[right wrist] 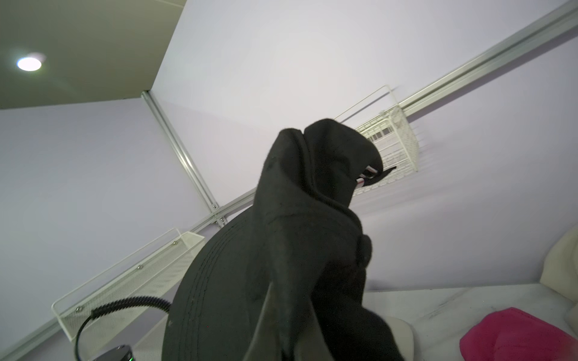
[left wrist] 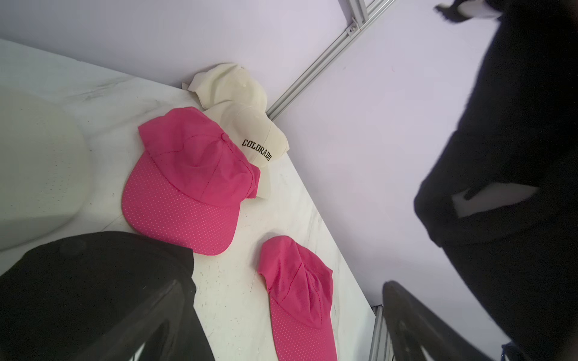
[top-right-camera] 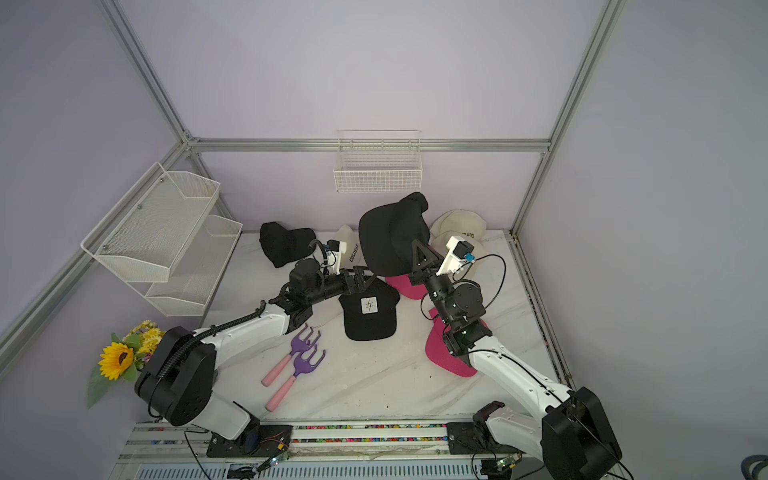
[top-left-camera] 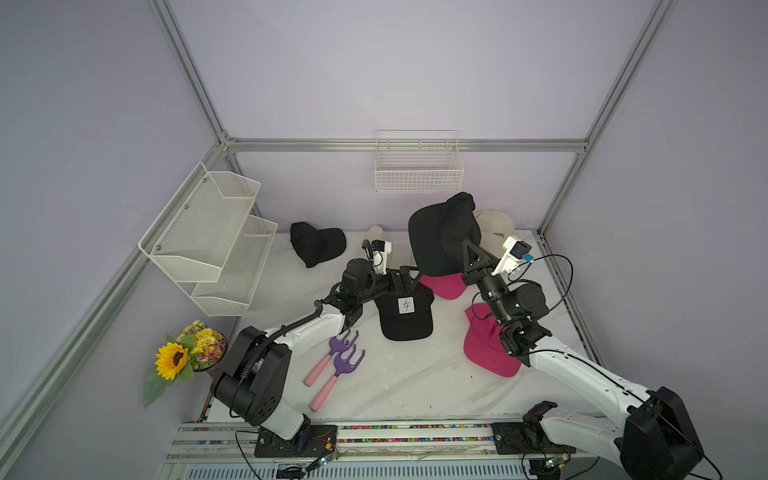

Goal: Stack the baseball caps by color
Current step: Pick up the baseball cap from the center of the board.

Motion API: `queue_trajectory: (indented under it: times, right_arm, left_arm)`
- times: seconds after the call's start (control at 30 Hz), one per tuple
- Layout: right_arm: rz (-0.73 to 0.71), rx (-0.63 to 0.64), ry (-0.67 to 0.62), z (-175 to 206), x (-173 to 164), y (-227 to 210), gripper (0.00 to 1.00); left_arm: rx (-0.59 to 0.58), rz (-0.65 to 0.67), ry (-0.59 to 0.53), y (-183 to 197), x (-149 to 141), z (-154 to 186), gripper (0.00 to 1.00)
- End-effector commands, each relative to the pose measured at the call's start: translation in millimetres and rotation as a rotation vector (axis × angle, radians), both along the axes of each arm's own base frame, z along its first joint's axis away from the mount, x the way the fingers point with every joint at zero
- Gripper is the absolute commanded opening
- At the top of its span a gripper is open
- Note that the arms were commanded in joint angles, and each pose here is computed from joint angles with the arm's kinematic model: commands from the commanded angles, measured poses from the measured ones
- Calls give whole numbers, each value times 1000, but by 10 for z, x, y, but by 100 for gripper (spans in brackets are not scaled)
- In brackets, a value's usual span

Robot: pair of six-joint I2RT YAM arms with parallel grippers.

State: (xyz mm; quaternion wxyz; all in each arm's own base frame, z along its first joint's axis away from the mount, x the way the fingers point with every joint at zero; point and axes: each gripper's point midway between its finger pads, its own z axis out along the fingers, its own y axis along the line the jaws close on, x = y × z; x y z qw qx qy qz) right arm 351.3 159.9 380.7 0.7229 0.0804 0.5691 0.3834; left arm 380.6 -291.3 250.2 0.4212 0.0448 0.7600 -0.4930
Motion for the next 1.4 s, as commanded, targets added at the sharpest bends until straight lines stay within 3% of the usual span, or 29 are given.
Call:
queue_trajectory:
  times: [0.0, 0.1, 0.27, 0.53, 0.7, 0.8, 0.93, 1.03, 1.1, 1.3, 1.37]
  right_arm:
    - [-145, 170, 42, 33, -1, -377, 0]
    - [-175, 153, 49, 22, 27, -405, 0]
    - [-44, 76, 15, 50, 64, -103, 0]
    - [87, 38, -11, -18, 43, 166, 0]
    - [130, -3, -47, -2, -21, 245, 0]
    - [130, -15, -27, -62, 7, 260, 0]
    - [132, -30, -16, -103, 29, 283, 0]
    - [139, -45, -11, -113, 18, 300, 0]
    - [149, -45, -19, -89, -12, 302, 0]
    - [211, -16, -59, -20, -182, 319, 0]
    - [218, -20, -56, -36, -192, 325, 0]
  left_arm:
    - [-45, 91, -106, 226, -26, 444, 100]
    - [-95, 62, -150, 300, -136, 625, 100]
    - [-167, -67, -181, 128, -241, 858, 100]
    - [-192, -121, -196, -4, -157, 959, 100]
    - [-180, -87, -178, -16, -27, 935, 100]
    - [-187, -126, -185, -88, -10, 986, 87]
    - [-201, -155, -202, -138, -4, 1043, 58]
    - [-201, -181, -208, -185, 10, 1058, 47]
    - [-193, -197, -178, -238, 59, 1033, 40]
    - [-172, -242, -100, -362, 154, 945, 2]
    - [-143, -222, -108, -335, 163, 927, 0]
